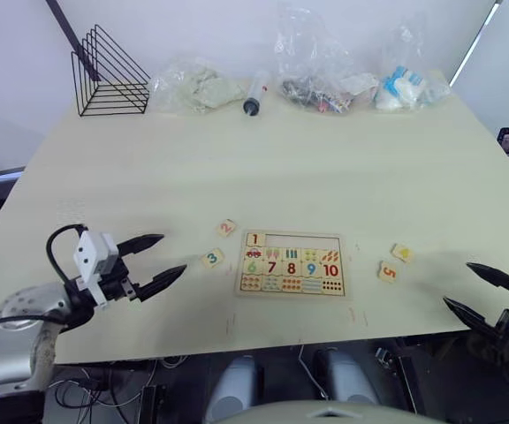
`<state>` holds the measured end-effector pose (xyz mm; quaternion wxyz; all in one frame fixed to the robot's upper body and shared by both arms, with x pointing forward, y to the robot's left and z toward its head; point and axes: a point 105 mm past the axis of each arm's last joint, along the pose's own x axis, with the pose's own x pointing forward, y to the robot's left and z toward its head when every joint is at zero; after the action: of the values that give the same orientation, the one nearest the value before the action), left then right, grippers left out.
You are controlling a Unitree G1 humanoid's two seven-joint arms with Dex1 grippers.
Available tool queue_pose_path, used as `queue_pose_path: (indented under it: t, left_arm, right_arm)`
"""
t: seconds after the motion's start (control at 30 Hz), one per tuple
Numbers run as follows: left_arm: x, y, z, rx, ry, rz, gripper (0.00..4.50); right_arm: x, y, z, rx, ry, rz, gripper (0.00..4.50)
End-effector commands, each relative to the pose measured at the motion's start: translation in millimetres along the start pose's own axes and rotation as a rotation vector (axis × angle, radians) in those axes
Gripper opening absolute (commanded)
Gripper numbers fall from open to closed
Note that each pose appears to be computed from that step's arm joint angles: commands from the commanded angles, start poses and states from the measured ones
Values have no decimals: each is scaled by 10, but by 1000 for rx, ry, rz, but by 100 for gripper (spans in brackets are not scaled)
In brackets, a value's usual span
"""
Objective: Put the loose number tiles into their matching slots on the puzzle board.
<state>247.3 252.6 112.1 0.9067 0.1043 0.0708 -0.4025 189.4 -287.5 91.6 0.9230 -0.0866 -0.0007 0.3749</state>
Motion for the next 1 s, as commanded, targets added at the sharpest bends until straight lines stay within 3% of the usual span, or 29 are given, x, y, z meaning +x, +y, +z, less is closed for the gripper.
queue_pose_path:
  t: [0.03,0.47,0.7,1.0]
  left_arm:
    - [104,44,97,39,14,-24,448]
    - [640,185,314,121,75,-143,448]
    - [821,293,242,160,168,-145,448]
    - [992,317,128,136,193,-98,448]
  right_arm:
    - [4,0,170,-47,-65,50,450]
    - [139,176,321,-51,-183,223,450]
    - [174,189,334,-69,-191,223,450]
    - [207,192,345,-81,-196,198,450]
